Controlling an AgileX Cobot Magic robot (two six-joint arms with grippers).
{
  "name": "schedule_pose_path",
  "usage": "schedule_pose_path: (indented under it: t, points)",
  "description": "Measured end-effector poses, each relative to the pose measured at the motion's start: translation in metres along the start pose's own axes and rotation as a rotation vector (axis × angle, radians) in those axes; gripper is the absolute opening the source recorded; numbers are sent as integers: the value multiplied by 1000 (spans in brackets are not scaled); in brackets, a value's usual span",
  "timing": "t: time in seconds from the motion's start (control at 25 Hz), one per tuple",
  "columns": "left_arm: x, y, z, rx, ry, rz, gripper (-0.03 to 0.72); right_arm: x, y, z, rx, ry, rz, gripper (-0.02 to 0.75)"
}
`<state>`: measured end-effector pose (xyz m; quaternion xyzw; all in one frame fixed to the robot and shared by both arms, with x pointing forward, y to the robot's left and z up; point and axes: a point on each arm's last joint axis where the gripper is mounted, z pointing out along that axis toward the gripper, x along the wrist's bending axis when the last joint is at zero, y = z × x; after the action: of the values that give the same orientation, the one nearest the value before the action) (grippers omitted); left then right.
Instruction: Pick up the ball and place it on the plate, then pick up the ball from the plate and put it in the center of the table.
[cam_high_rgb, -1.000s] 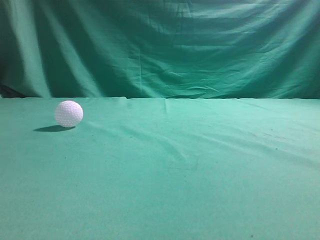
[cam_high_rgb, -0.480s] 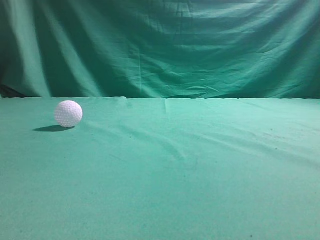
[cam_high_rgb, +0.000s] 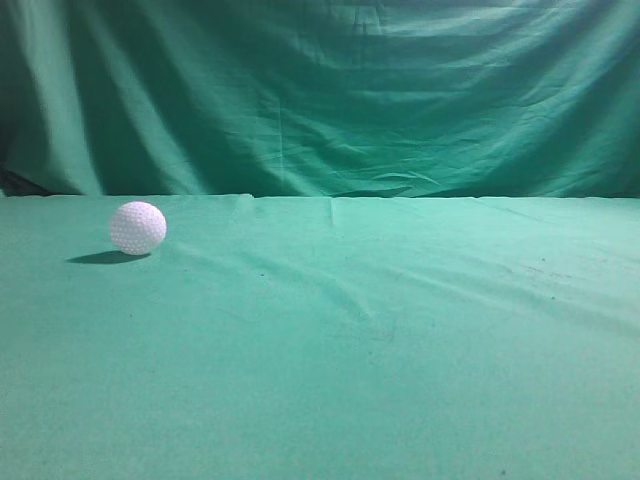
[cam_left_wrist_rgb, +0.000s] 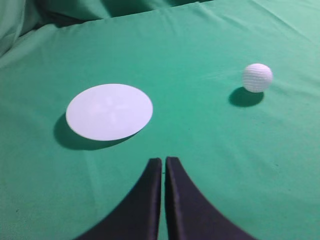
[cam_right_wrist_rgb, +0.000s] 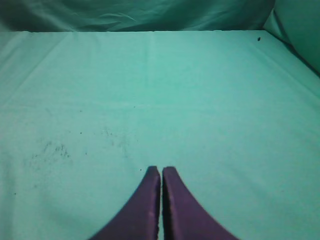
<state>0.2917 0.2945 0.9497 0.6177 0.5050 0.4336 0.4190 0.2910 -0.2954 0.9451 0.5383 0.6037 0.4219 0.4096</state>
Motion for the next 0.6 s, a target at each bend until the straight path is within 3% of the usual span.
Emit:
schedule_pose_path:
  t: [0.16,0.6]
  points:
    - [4,-1,0,8,40,-39,0,0,0,0,0,0,0,0]
    - [5,-1,0,8,50,-49,0,0,0,0,0,0,0,0]
